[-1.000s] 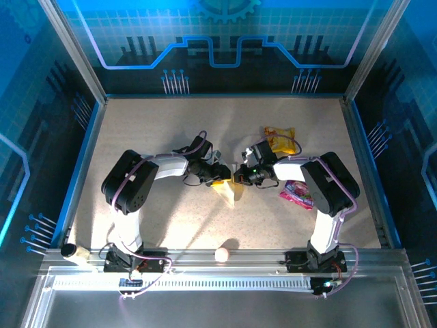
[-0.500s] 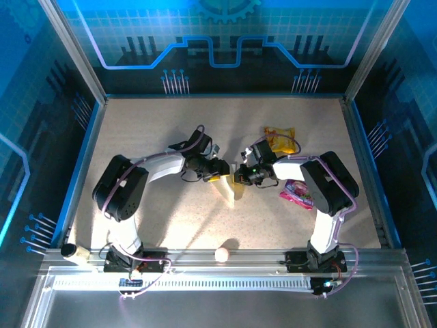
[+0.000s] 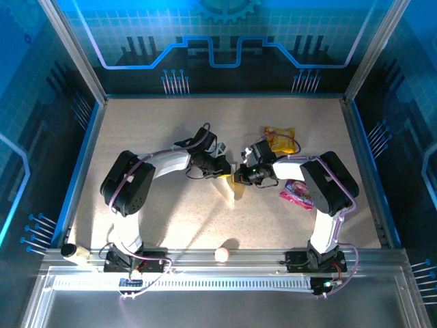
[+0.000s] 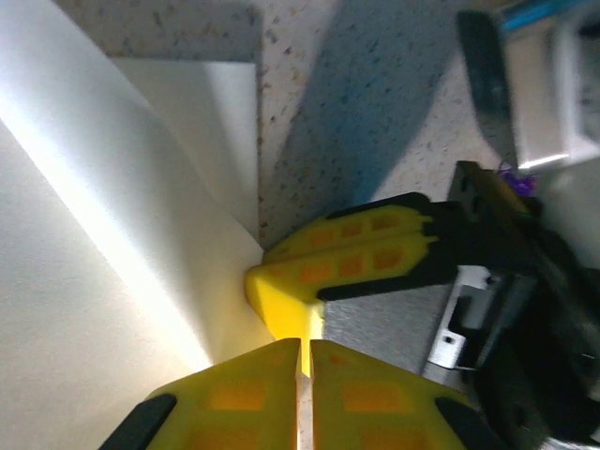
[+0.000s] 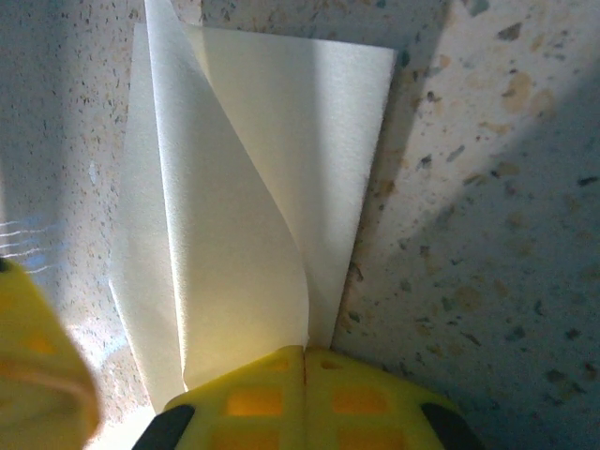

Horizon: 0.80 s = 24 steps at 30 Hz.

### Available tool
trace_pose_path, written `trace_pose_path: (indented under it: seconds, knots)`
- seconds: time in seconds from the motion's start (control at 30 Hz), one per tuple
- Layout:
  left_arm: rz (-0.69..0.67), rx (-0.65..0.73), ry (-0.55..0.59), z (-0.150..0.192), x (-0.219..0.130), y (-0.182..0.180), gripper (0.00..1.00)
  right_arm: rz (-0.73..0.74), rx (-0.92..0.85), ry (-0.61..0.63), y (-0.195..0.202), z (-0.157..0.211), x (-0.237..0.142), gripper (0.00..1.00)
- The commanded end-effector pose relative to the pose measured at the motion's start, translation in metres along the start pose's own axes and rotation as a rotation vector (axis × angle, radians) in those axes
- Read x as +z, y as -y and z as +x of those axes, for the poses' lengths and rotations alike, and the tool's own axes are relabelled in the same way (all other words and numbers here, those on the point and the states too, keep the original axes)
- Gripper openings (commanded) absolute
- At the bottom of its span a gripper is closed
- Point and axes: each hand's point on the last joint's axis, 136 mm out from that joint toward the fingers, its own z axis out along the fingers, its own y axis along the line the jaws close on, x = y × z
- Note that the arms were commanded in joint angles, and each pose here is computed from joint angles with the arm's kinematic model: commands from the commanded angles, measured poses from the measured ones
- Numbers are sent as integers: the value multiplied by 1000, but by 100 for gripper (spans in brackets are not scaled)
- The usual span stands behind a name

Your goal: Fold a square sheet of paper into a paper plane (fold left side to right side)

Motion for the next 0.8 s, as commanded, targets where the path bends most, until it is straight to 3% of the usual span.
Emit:
trace_pose_path:
  seconds: [0.0,0.77]
  knots:
    - [7,-18,-27,2,8,0,13,162,26,-108,38,38,20,0]
    - [-128,-74,-75,27,26,-54,9,189,13,-128,40,39,23,0]
